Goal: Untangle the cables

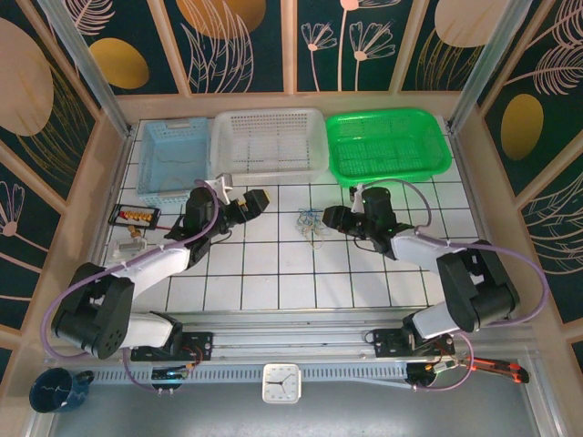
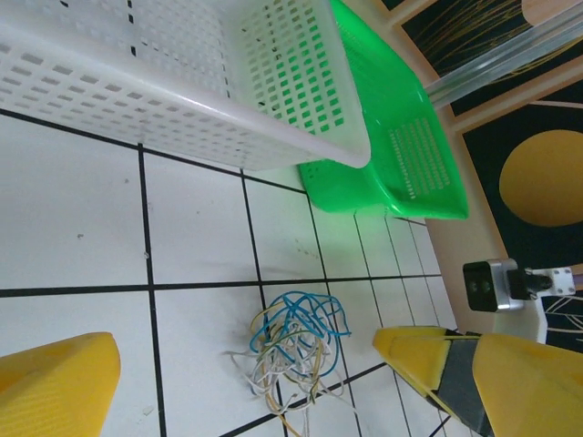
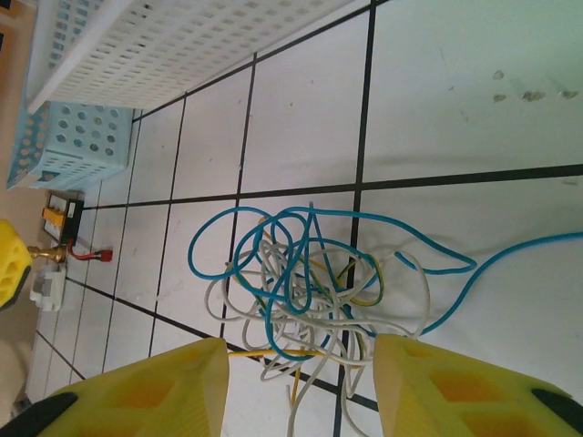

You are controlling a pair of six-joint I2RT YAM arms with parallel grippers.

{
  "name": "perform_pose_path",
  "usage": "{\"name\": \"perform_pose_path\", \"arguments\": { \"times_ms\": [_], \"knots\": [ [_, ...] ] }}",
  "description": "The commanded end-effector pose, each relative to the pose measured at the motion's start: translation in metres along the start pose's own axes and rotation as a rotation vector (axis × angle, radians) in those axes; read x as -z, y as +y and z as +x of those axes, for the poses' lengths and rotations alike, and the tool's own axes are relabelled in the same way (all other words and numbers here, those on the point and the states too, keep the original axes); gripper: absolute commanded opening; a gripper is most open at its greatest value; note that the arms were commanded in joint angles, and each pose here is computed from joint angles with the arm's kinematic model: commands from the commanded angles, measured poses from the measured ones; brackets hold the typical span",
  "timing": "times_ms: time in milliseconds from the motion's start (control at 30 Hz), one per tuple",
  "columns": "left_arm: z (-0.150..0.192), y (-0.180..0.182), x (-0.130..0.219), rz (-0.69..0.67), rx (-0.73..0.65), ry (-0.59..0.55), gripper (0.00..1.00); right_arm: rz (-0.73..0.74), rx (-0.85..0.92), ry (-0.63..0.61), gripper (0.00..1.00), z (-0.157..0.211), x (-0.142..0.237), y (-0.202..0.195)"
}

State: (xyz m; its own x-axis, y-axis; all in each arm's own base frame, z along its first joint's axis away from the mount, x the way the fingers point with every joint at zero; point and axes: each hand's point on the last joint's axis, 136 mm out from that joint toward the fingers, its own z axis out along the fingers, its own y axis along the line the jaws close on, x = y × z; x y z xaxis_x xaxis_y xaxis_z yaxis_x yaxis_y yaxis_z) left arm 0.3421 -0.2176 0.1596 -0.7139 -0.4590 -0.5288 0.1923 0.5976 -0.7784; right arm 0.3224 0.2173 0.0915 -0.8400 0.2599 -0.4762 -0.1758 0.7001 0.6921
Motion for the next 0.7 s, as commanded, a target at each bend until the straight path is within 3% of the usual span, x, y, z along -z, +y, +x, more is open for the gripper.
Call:
{"name": "perform_pose_path", "arguments": {
  "times_ms": [0,667],
  "knots": [
    [-0.008,-0.010,-0.004,0.037,0.001,-0.046,0.99,-0.077,0.015,-0.029,0.44,-0.016,-0.008,0.022],
    [-0.008,-0.017,-0.007,0.060,-0.001,-0.049,0.99,-0.095,-0.009,0.011,0.39,-0.013,-0.038,0.023]
  ]
}}
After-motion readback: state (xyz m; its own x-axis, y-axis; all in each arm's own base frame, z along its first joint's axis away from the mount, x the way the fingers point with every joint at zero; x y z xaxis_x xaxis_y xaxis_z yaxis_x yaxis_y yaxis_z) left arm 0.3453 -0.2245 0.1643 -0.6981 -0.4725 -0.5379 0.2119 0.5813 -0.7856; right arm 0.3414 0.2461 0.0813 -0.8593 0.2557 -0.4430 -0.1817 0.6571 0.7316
